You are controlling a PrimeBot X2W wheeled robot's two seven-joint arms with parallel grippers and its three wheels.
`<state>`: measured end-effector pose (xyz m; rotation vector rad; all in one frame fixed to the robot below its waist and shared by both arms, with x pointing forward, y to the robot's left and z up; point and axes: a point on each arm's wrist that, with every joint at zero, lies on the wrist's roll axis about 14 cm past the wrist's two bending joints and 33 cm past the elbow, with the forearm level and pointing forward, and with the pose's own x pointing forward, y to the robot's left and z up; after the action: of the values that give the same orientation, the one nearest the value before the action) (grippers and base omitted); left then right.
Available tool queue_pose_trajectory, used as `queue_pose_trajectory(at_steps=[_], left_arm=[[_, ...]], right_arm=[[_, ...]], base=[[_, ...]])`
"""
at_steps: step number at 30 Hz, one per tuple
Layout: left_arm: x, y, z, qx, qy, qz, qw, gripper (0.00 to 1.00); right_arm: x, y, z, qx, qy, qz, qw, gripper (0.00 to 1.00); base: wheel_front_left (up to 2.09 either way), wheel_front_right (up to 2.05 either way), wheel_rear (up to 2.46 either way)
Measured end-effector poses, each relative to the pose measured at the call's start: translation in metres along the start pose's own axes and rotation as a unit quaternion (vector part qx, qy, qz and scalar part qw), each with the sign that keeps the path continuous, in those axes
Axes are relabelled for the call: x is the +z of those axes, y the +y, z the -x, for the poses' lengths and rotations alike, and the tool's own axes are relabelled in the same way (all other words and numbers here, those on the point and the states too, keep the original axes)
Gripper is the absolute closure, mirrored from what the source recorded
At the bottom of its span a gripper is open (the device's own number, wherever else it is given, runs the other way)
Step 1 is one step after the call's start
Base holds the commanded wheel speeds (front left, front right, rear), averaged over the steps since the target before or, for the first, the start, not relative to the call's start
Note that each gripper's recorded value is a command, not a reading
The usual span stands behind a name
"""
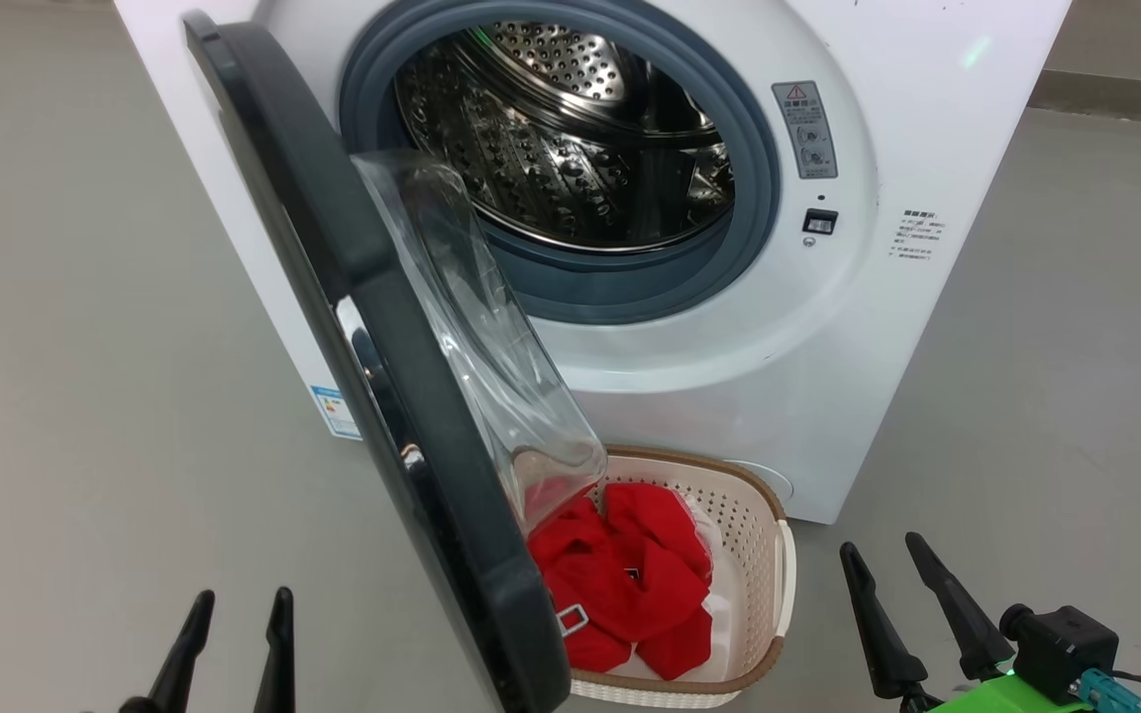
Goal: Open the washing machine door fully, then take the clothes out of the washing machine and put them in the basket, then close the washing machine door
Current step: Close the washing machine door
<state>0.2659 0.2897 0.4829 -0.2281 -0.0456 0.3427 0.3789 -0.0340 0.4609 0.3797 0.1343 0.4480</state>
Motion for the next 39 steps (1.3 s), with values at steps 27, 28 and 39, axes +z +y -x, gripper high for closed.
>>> queue_pose_trajectory(at_steps=[27,28,39], left_arm=[[0.0009,-0.0027,0.0114,0.001,-0.001,-0.032,0.999,0.00],[0.0014,-0.0024,0.0113,0.002,-0.003,-0.027,1.000,0.00],[0.0073,-0.0014,0.0083,0.020,-0.022,0.099,0.995,1.00]], right_arm=[[0.0007,-0.0005,-0.0004,0.001,0.000,0.003,1.000,0.00],[0.0008,-0.0005,-0.0003,0.001,0.000,0.003,1.000,0.00],[0.0006,-0.0010,0.0004,0.000,0.000,0.003,1.000,0.00]], base=[[0.00,0.00,0.00],[0.00,0.00,0.00],[0.00,0.00,0.00]])
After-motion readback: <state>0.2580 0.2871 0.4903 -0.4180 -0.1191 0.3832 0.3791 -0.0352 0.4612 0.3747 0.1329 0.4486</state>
